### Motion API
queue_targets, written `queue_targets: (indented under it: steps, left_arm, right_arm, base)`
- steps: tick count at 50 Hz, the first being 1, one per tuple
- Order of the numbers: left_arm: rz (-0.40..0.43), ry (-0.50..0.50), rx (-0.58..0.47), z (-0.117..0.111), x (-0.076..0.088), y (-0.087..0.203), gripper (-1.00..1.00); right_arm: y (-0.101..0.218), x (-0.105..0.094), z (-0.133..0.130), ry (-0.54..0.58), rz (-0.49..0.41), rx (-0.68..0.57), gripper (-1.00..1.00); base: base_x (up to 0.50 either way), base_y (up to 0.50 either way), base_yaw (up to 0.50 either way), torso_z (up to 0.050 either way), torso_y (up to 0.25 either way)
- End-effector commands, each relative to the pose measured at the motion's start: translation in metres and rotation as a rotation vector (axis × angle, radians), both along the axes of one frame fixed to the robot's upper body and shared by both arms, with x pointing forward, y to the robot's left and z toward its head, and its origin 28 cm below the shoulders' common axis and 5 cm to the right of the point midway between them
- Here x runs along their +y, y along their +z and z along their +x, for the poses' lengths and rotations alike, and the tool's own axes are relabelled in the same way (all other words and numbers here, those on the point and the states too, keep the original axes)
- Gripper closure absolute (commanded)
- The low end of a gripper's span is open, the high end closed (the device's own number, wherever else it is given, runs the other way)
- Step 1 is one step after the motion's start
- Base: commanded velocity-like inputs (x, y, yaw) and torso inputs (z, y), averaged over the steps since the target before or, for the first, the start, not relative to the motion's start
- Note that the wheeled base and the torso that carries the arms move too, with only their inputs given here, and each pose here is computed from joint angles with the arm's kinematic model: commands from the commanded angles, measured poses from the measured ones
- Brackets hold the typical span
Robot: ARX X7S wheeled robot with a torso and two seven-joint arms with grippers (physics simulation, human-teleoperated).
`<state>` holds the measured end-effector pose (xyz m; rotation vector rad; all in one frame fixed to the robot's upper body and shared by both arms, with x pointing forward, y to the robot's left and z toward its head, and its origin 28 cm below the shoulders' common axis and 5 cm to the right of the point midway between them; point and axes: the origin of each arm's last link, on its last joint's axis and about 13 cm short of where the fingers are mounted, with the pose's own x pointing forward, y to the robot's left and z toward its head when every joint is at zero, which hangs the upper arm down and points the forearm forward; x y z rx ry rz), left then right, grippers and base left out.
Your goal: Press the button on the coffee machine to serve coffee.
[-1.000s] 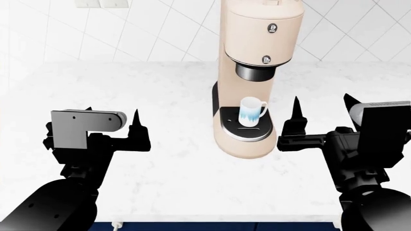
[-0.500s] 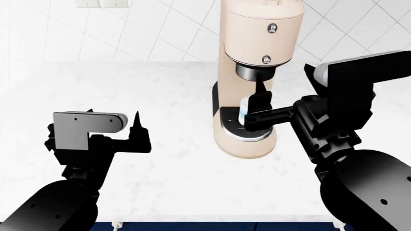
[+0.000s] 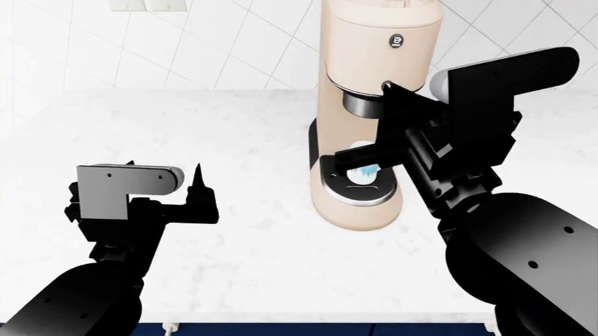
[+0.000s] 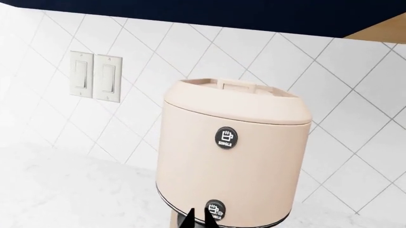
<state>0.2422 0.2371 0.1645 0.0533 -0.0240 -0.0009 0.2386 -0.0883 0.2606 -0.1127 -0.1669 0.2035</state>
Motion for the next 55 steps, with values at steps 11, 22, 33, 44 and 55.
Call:
queue_targets:
  steps: [11,22,33,44,55]
  left_arm:
    - [-0.001,-0.002,0.005,0.000,0.000,-0.002,-1.00]
    - [-0.001,-0.001,0.009,0.001,-0.001,-0.004,-1.00]
    - [-0.003,0.002,0.011,0.001,0.001,-0.005,-1.00]
    - [-0.005,0.003,0.014,0.002,0.000,-0.006,-1.00]
    - [-0.008,0.005,0.014,0.001,0.004,-0.006,-1.00]
  right_arm:
    - [-0.002,-0.002,0.002,-0.073,0.006,0.006,1.00]
    - [-0.005,0.003,0.007,-0.049,0.004,0.039,1.00]
    - [-0.006,0.002,0.017,-0.057,0.014,0.061,1.00]
    - [-0.010,0.001,0.024,-0.066,0.008,0.072,1.00]
    - [-0.012,0.003,0.030,-0.055,0.002,0.084,1.00]
  base:
    - [0.00,0.00,0.00,0.000,0.000]
    - [0.00,0.00,0.00,0.000,0.000]
    - [0.00,0.00,0.00,0.000,0.000]
    - [0.00,0.00,0.00,0.000,0.000]
    - [0.00,0.00,0.00,0.000,0.000]
